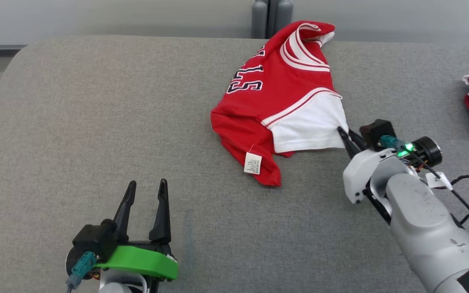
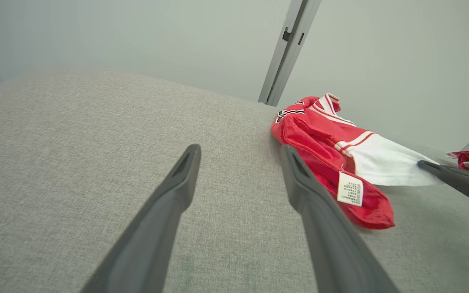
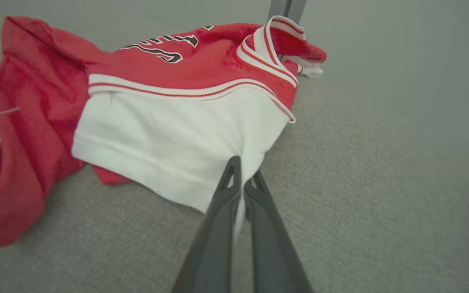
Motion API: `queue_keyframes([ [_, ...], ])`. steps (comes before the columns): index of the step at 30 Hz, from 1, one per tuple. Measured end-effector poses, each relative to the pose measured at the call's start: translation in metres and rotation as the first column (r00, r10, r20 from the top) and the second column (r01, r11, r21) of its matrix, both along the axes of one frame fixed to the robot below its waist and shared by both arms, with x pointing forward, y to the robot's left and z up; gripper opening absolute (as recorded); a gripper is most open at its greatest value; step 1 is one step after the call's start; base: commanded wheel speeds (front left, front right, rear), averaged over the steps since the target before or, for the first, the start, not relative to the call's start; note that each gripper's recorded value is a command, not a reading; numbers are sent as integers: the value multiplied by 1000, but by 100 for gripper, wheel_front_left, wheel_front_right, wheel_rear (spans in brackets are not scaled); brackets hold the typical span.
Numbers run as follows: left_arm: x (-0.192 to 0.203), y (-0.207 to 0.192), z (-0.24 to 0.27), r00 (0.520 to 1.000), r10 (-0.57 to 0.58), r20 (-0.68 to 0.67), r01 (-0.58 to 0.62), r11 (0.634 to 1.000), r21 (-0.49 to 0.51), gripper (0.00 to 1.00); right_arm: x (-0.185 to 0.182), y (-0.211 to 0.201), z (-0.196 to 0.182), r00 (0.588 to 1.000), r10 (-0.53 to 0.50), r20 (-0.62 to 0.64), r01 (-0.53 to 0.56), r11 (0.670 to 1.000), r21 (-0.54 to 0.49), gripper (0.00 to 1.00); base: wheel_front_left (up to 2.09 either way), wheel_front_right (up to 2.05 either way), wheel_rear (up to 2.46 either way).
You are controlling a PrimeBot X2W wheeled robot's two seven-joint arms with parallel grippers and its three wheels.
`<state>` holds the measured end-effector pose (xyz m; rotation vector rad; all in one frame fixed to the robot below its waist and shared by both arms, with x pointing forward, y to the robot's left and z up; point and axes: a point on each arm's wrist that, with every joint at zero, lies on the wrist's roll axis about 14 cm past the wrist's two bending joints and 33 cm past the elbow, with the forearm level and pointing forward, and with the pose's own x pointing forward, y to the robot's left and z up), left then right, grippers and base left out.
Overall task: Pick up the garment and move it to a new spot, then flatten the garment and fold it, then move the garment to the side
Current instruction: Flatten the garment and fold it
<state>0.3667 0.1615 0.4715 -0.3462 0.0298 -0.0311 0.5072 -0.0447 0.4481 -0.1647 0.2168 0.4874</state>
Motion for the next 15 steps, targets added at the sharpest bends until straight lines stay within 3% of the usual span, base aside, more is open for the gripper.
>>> queue_keyframes([
  [8, 1, -14, 3, 999, -47, 12, 47, 999, 0, 100, 1, -90, 27, 976, -212, 59, 212, 977, 4, 0, 0, 0, 0],
  [15, 5, -24, -1, 997, -79, 2, 79, 997, -5, 100, -34, -153, 11, 930, -368, -17, 367, 929, -47, 0, 0, 0, 0],
])
